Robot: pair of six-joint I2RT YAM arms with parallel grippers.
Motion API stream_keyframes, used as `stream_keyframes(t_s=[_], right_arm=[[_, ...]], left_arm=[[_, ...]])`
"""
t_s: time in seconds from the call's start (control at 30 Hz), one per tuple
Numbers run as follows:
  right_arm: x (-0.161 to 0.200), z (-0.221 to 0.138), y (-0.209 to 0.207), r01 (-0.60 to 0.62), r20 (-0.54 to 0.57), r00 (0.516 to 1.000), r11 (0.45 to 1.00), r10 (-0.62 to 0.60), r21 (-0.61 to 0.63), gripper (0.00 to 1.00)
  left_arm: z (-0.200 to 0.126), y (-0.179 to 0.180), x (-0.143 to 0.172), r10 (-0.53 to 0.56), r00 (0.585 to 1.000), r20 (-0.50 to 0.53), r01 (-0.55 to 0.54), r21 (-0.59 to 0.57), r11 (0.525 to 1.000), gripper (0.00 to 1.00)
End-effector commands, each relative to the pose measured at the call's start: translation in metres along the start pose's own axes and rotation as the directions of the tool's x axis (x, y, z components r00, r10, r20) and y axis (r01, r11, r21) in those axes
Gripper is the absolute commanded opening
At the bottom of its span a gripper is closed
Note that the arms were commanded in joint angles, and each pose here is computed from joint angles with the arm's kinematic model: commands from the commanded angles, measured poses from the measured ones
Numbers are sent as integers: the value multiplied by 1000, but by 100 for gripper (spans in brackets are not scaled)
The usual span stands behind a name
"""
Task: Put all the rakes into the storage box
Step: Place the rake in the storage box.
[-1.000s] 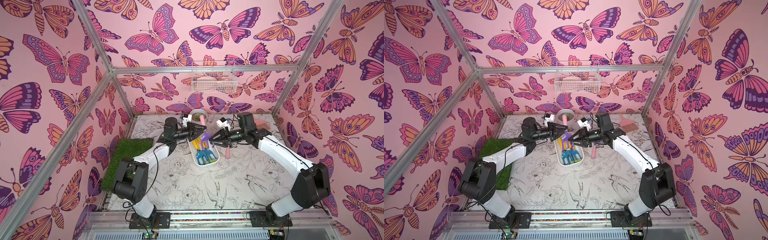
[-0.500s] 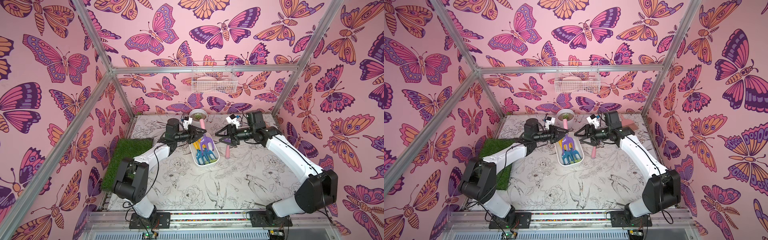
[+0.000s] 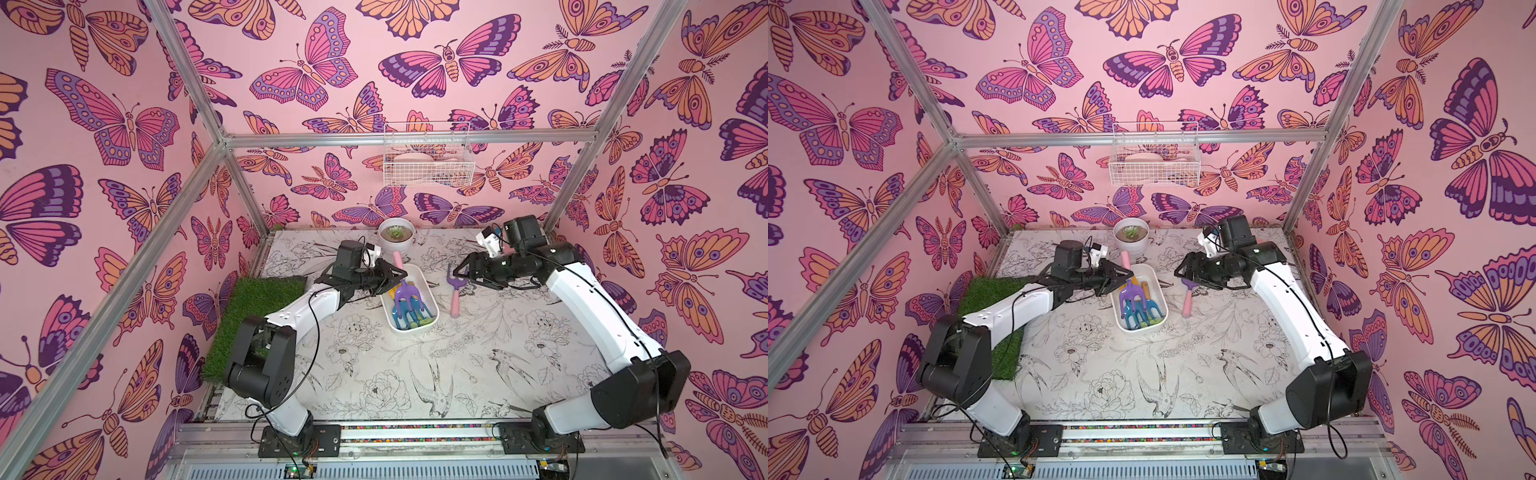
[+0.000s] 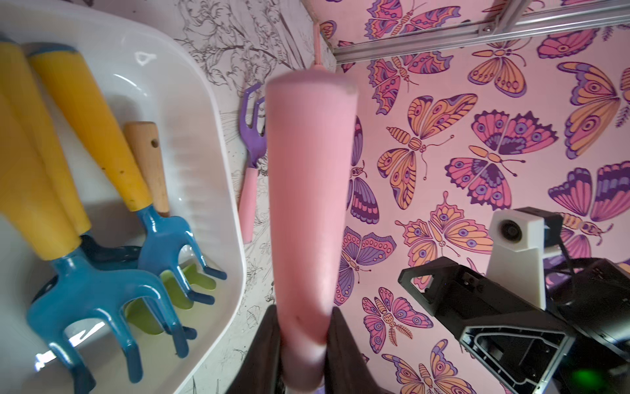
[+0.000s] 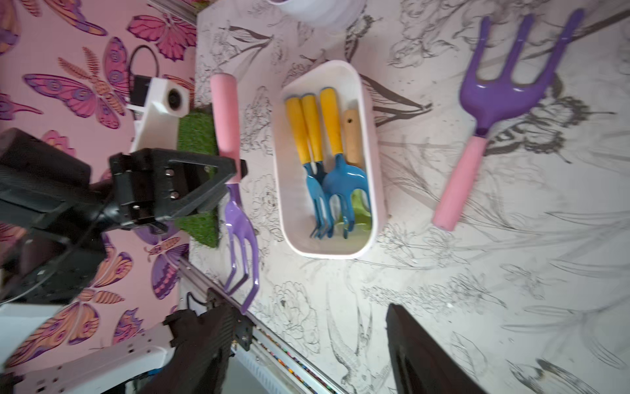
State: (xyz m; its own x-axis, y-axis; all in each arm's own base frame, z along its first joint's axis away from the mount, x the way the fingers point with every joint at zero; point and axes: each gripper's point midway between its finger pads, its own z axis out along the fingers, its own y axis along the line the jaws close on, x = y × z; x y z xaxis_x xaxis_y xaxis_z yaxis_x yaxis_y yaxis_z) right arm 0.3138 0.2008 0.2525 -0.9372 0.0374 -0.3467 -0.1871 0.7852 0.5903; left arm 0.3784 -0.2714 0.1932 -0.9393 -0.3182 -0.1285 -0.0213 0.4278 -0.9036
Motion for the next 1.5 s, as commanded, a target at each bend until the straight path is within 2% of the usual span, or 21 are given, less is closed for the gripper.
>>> stream_keyframes(t_s=[0.0, 0.37, 0.7, 1.33, 1.4, 1.47], right_arm=[[11, -11, -23, 40, -4, 999, 990, -40, 134, 75], [17, -6, -27, -25, 25, 999, 993, 22, 116, 75], [29, -9, -35, -27, 20, 999, 990, 24, 142, 75], [37, -12, -38, -26, 20, 1000, 989, 23, 147, 75], [37, -12, -38, -25, 20, 1000, 989, 23, 147, 75], [38, -12, -39, -22, 18, 1000, 989, 20, 149, 75]], left_arm=[[5, 10, -1, 27, 1000, 12, -26, -97, 995, 0], [48, 44, -2, -21, 1000, 11, 23, -284, 959, 0], [73, 54, 4, -67, 998, 10, 67, -322, 944, 0], [91, 63, -5, -31, 999, -15, 24, -335, 942, 0], [91, 64, -6, -29, 999, -14, 22, -337, 941, 8], [89, 63, -6, -26, 1000, -10, 21, -342, 940, 24]])
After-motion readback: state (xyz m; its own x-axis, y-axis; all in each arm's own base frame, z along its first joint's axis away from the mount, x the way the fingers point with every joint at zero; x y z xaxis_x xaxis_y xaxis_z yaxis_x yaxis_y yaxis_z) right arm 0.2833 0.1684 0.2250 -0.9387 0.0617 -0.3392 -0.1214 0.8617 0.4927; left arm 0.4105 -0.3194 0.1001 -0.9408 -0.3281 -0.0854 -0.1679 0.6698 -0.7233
